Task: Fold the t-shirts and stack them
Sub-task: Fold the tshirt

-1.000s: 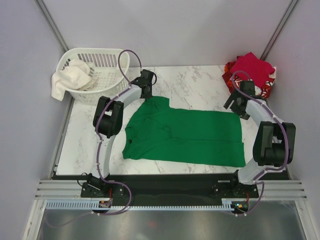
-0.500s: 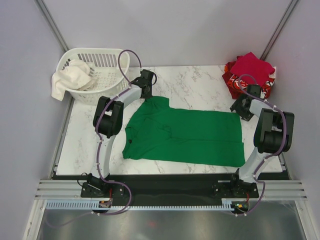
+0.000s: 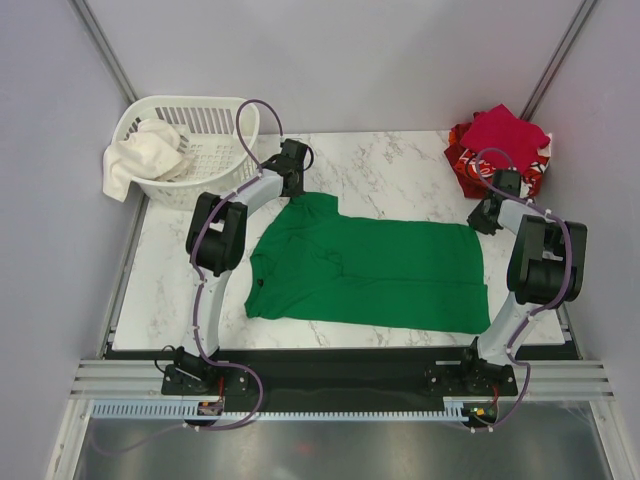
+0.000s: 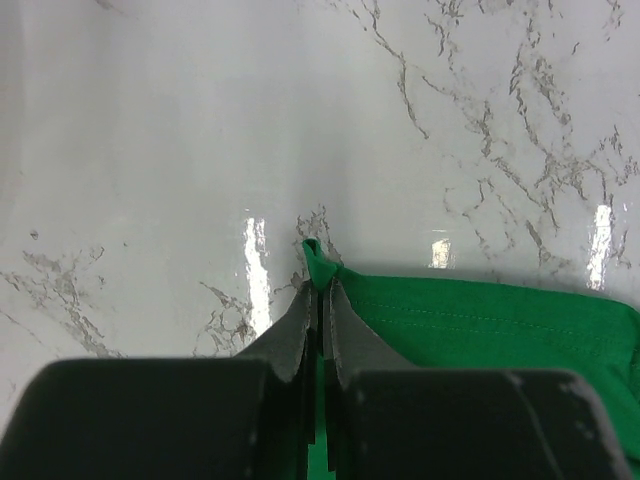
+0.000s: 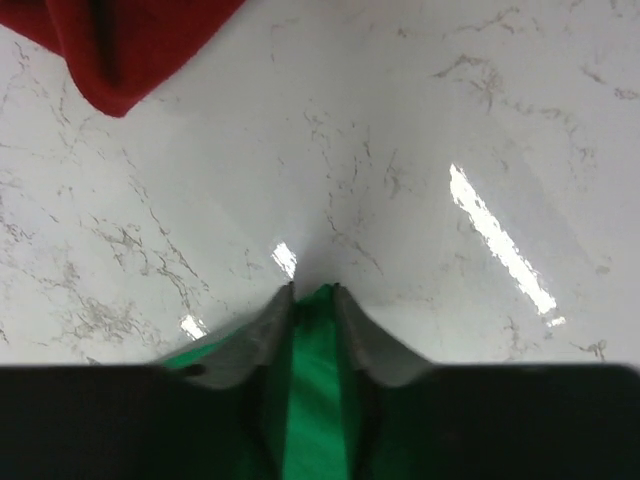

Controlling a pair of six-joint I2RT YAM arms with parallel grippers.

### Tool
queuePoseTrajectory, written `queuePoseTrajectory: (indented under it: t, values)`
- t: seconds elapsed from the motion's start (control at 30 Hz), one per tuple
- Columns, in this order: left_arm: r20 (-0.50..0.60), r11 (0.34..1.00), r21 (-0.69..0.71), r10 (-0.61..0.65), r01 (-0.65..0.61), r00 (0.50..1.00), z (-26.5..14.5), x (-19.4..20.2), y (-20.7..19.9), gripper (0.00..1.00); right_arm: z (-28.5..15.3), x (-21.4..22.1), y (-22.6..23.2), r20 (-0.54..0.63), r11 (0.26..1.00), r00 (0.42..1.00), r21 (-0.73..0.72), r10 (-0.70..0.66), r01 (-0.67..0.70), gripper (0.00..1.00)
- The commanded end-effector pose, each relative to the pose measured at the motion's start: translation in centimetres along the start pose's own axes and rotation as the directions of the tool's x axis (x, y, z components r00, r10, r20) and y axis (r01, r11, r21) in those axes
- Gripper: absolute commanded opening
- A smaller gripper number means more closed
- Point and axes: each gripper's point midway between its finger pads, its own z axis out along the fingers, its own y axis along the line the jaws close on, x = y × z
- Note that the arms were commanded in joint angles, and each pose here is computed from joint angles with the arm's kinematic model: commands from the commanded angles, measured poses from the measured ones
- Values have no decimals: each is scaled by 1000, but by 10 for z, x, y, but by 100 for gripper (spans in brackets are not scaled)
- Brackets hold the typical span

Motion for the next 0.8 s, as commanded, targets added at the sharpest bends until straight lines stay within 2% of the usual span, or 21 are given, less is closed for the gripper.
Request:
queuePoseTrajectory:
  t: [0.0,0.1,0.23,0.47,0.77]
  values:
    - [-24,998,-61,-3,1,1000,-3,9,15,2,-2,1,0,15,1000,1000,-21,10,-10,23]
    - [-20,998,-60,-7,6,1000,-4,7,14,2,-9,-3,5,50,999,999,-53,13,-11,0]
    - [-1,999,-52,6,-6,1000,-13,-1,14,2,-25,-19,12,106,996,994,-84,26,-17,0]
    - [62,998,-38,57,-55,996,-59,-25,22,2,-74,-61,43,197,986,980,-167,20,13,0]
    - [148,994,28,100,-106,984,-129,-40,24,2,-106,-51,49,203,977,979,-210,-3,47,0]
